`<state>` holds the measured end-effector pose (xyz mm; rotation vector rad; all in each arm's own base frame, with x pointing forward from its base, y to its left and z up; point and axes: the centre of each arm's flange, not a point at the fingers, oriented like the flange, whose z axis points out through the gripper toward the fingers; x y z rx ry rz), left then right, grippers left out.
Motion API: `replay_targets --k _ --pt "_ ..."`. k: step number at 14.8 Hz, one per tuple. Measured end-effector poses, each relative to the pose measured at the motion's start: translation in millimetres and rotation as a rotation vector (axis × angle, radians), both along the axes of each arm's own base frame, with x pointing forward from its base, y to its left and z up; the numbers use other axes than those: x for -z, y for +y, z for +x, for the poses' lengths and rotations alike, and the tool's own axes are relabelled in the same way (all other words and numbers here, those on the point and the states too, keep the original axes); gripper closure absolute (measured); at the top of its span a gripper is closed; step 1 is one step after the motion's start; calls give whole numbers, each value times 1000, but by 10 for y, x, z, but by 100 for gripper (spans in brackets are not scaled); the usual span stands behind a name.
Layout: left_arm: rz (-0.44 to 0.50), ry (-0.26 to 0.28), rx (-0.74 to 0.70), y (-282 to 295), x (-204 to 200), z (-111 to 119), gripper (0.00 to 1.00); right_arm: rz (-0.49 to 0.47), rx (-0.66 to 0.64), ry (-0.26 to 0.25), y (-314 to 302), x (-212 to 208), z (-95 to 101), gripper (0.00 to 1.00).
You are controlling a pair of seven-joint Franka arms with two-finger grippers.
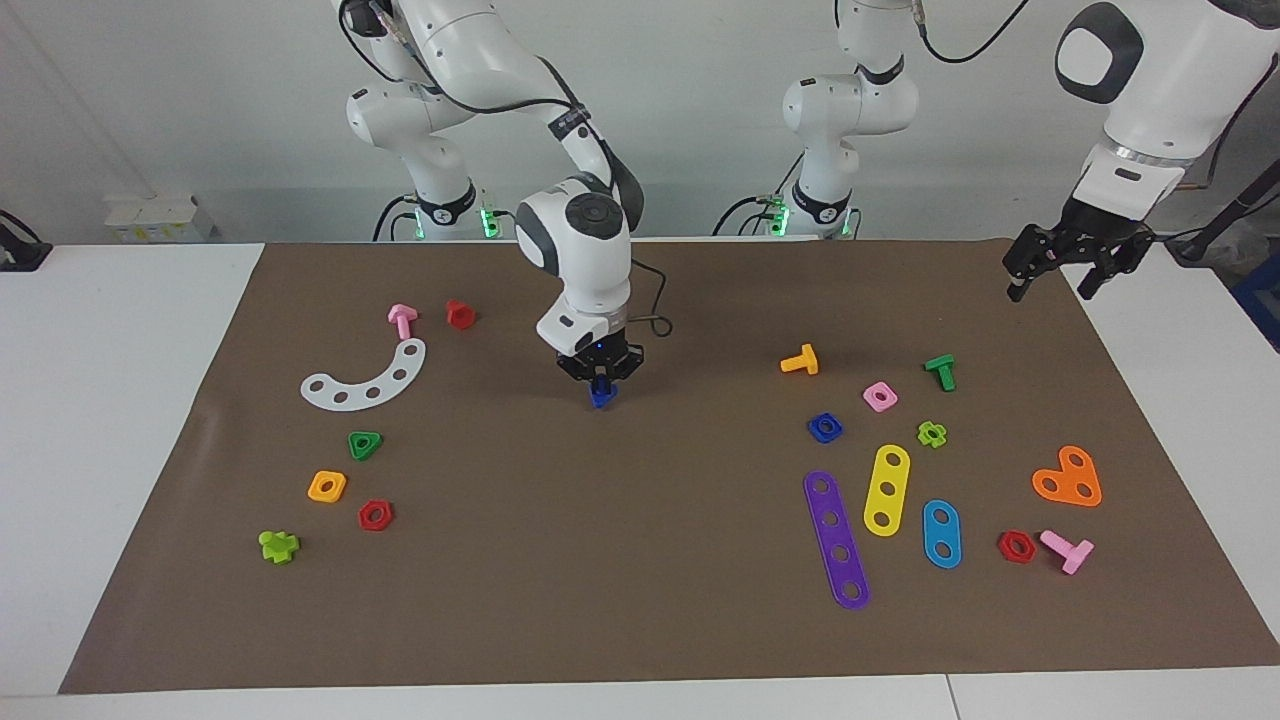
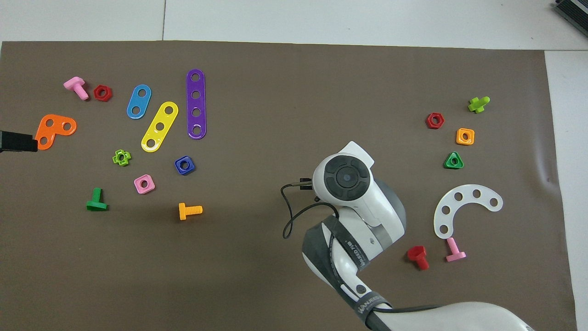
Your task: Unscrew and place screws in storage area
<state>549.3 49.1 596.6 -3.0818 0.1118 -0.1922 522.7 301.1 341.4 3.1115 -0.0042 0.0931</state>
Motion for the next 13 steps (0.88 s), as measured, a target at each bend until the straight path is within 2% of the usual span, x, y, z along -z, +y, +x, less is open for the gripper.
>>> replay_targets --k 3,5,10,13 --pt "20 26 11 -53 -73 61 0 -28 33 34 -657 -219 149 81" --pt "21 44 11 -67 -121 75 0 -32 4 38 -1124 -324 269 81" --pt "4 115 22 -226 -119 27 0 -14 -3 63 -1986 -267 450 81" --pt "-41 137 22 -334 -102 3 0 -4 7 29 -2178 -150 536 81"
